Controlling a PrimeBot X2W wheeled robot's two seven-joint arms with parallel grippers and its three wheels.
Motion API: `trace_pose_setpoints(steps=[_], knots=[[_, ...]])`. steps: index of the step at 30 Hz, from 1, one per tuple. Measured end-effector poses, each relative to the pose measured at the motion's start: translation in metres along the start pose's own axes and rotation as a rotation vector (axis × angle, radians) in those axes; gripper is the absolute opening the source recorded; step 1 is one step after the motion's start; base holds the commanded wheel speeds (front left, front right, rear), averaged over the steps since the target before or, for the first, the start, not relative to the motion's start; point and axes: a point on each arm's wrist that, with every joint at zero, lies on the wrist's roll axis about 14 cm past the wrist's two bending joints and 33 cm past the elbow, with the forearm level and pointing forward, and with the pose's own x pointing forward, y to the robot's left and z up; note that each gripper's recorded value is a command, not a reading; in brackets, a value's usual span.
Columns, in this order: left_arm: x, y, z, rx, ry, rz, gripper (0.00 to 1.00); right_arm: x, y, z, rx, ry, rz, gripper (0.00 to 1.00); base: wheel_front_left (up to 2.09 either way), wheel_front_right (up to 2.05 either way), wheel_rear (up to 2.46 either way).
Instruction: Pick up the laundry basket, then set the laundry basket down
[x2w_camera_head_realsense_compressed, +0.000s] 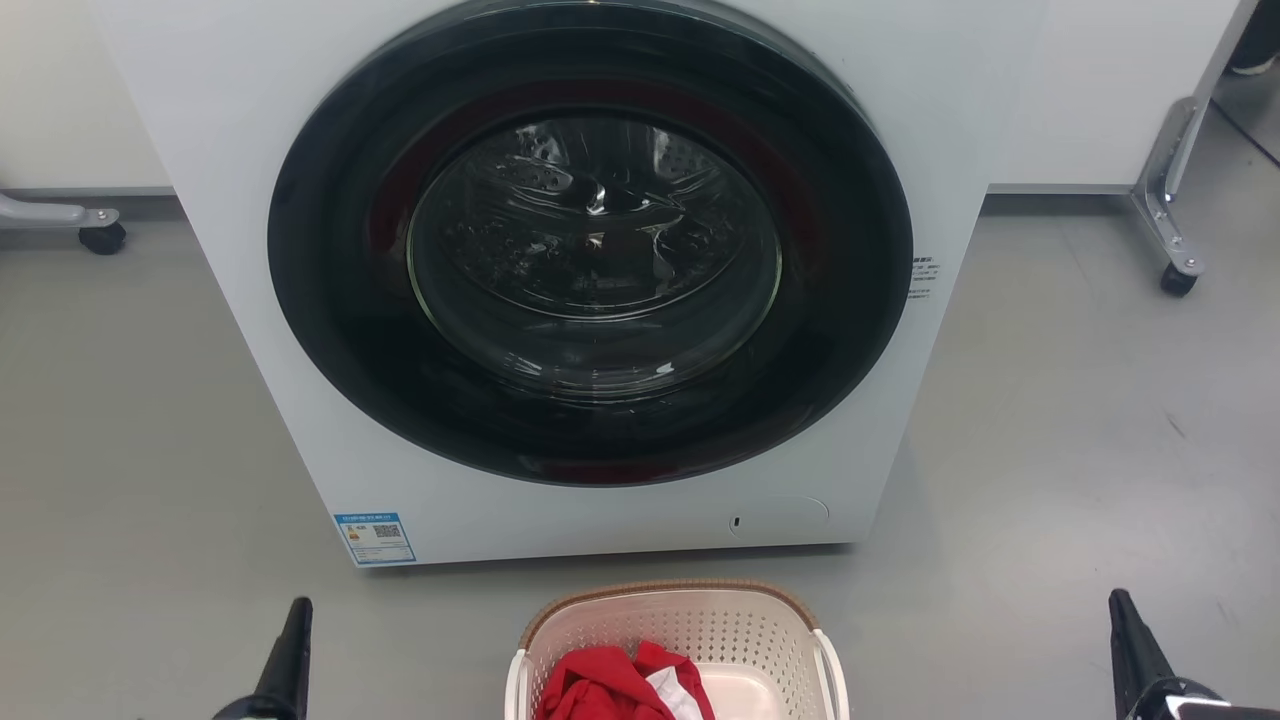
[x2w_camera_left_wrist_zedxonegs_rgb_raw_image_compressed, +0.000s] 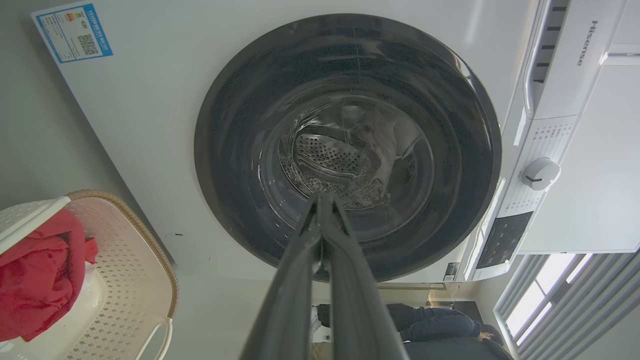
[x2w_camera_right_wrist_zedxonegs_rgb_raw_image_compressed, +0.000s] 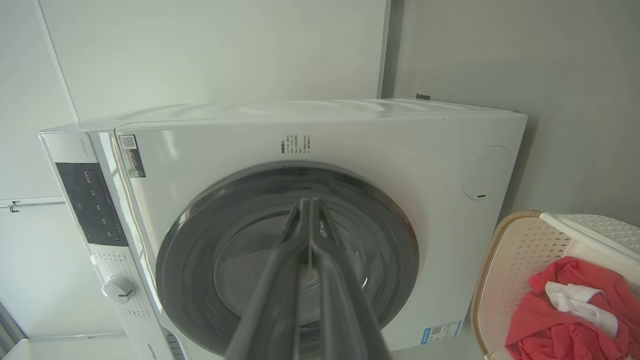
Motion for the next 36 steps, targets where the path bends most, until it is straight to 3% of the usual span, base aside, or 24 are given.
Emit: trace_pose_setpoints(steps=[1,5,21,29,36], knots=[[-0.001,0.002,0.000,-0.001,0.001,0.005,1.00,0.000,-0.002,0.000,0.000,0.000,-0.005,1.00,0.00,0.00,0.00],[-0.010,0.024,-0.004,-0.015,0.002,0.071,1.00,-0.010,-0.024,-0.003,0.016,0.000,-0.074,1.00,0.00,0.00,0.00],[-0.003,0.013,-0.007,0.004,-0.012,0.041,1.00,-0.006,-0.016,0.000,-0.031,-0.025,-0.053,1.00,0.00,0.00,0.00],[0.003,0.003,-0.009,0.099,-0.011,0.014,1.00,-0.001,-0.005,0.002,-0.141,-0.031,-0.025,1.00,0.00,0.00,0.00],[0.007,-0.007,-0.012,0.244,0.002,-0.010,1.00,0.002,0.002,0.001,-0.293,-0.019,-0.007,1.00,0.00,0.00,0.00]])
